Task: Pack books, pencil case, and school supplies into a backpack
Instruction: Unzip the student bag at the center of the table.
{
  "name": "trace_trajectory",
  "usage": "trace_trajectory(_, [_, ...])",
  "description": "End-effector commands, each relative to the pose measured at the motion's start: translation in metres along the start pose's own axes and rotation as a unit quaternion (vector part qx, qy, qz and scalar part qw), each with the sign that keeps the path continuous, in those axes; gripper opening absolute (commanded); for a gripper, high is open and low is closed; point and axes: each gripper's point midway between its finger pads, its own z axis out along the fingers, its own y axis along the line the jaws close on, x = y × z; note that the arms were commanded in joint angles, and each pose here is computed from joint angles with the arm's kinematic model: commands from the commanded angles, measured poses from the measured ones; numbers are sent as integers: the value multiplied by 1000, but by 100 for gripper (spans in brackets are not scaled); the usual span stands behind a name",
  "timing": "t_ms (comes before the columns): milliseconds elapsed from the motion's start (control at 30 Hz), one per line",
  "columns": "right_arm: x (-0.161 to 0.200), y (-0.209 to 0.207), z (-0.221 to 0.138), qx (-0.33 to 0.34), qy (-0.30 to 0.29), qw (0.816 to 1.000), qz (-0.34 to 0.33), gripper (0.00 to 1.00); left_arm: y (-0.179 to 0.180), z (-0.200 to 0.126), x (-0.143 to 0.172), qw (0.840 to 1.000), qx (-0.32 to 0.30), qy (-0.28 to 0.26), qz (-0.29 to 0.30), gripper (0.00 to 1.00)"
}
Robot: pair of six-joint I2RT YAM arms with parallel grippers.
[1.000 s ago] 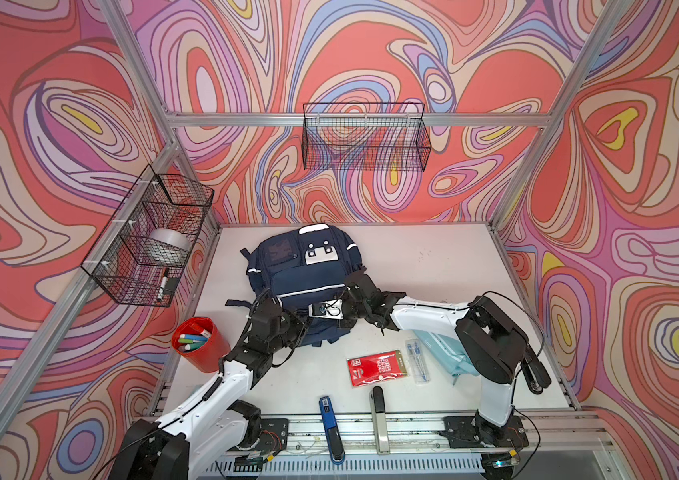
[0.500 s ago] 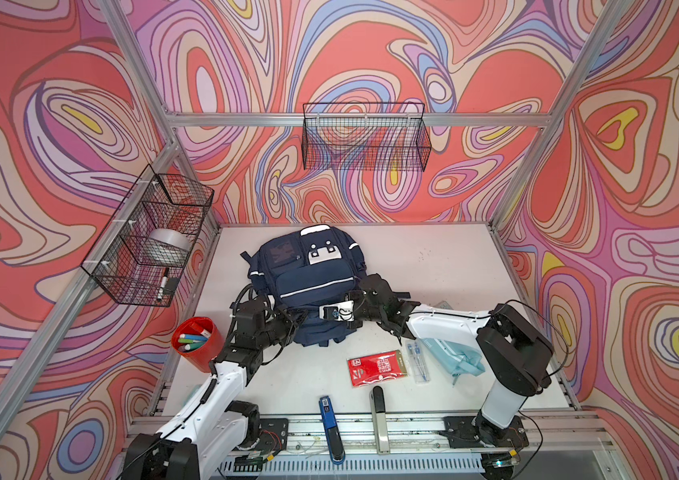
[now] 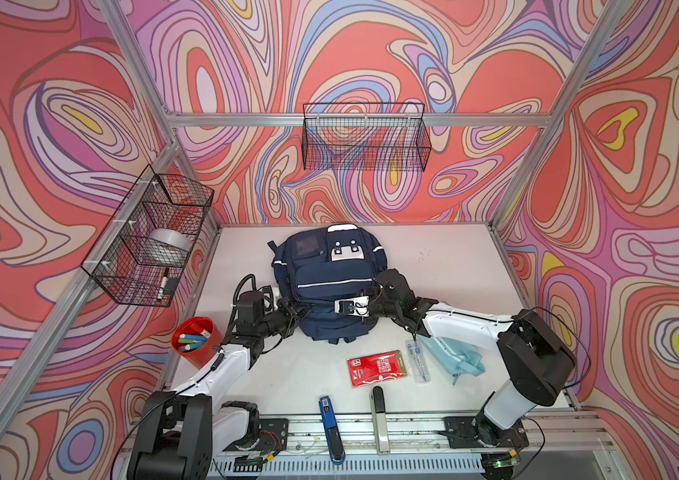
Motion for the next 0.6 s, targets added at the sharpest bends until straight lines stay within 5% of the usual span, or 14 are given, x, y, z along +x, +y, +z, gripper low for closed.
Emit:
trace_trajectory(0, [1, -15, -4, 32, 35, 999, 13, 40, -11, -7, -46, 991, -11, -136, 0, 0])
trace_trajectory(67, [-20, -12, 6, 41, 29, 999, 14, 53, -17, -6, -41, 991, -3, -133, 0, 0])
trace_trajectory(233, [-60, 3, 33, 40, 6, 998, 46, 68, -21, -9, -37, 992, -5, -127, 7, 0])
trace_trajectory(567, [-30, 0, 99, 78, 97, 985, 121, 63, -26, -18, -32, 992, 0, -128, 8, 0])
